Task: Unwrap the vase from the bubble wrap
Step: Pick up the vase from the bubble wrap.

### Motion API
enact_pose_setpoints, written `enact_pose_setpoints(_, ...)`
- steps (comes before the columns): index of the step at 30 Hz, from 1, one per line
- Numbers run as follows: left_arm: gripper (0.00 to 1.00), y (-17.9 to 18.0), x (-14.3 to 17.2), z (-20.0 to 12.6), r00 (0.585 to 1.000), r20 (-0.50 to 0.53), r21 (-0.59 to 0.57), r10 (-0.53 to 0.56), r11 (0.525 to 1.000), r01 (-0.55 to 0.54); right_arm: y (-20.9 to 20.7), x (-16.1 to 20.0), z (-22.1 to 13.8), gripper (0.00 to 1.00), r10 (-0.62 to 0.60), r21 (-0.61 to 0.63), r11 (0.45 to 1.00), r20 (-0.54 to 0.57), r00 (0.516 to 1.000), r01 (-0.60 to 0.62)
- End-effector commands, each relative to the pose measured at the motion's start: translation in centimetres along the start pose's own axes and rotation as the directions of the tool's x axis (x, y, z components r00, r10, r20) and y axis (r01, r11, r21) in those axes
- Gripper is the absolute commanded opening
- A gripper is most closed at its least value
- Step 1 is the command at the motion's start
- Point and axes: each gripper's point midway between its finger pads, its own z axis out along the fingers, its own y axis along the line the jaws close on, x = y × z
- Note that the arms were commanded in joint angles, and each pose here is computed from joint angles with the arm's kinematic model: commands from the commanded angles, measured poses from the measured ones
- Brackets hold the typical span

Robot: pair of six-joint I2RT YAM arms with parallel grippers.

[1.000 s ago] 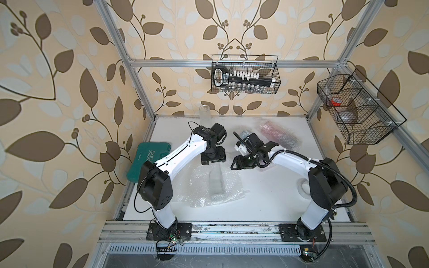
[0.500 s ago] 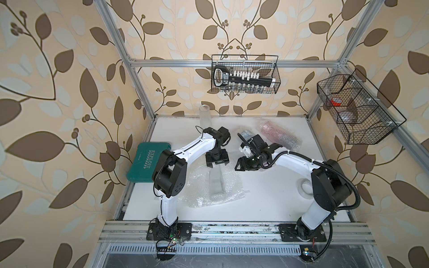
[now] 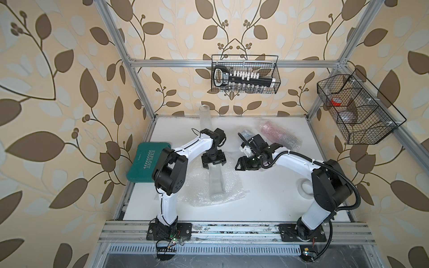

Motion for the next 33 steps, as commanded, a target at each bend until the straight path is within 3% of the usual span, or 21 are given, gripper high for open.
enact_pose_setpoints(1, 0.81, -0.1, -1.0, 0.5, 1.0, 0.014, -0.036, 0.001, 0.999, 0.0, 0.0, 0.3, -0.9, 0.65, -0.009, 0.006, 1.0, 0.015, 1.0, 0.009)
enact_pose_setpoints(12, 0.78, 0.5, -1.6, 3.0, 1.0, -0.01, -0.099, 0.013, 0.995, -0.014, -0.1, 0.1, -1.1, 0.76, -0.009, 0.021, 1.0, 0.025, 1.0, 0.008)
enact_pose_setpoints(17, 0.66, 0.7, -1.0, 2.1, 1.0, -0.005, -0.082, 0.017, 0.997, -0.017, -0.4, 0.1, -1.5, 0.82, -0.013, 0.042, 0.999, 0.034, 0.999, 0.011)
enact_pose_setpoints(24, 0.39, 1.0, 0.9, 0.3, 0.999, 0.007, -0.052, 0.038, 0.998, -0.038, -0.4, -0.8, -2.1, 0.83, -0.018, 0.063, 0.998, 0.061, 0.998, 0.014)
enact_pose_setpoints(28, 0.25, 0.7, 1.7, -2.1, 0.996, 0.057, -0.011, 0.062, 0.998, -0.061, -0.4, -1.0, -2.5, 0.83, -0.022, 0.067, 0.998, 0.074, 0.997, 0.017)
enact_pose_setpoints(33, 0.14, -0.7, 3.0, -5.1, 0.975, 0.153, 0.052, 0.164, 0.984, -0.173, -0.5, -1.0, -2.9, 0.83, -0.012, 0.058, 0.998, 0.096, 0.995, 0.006)
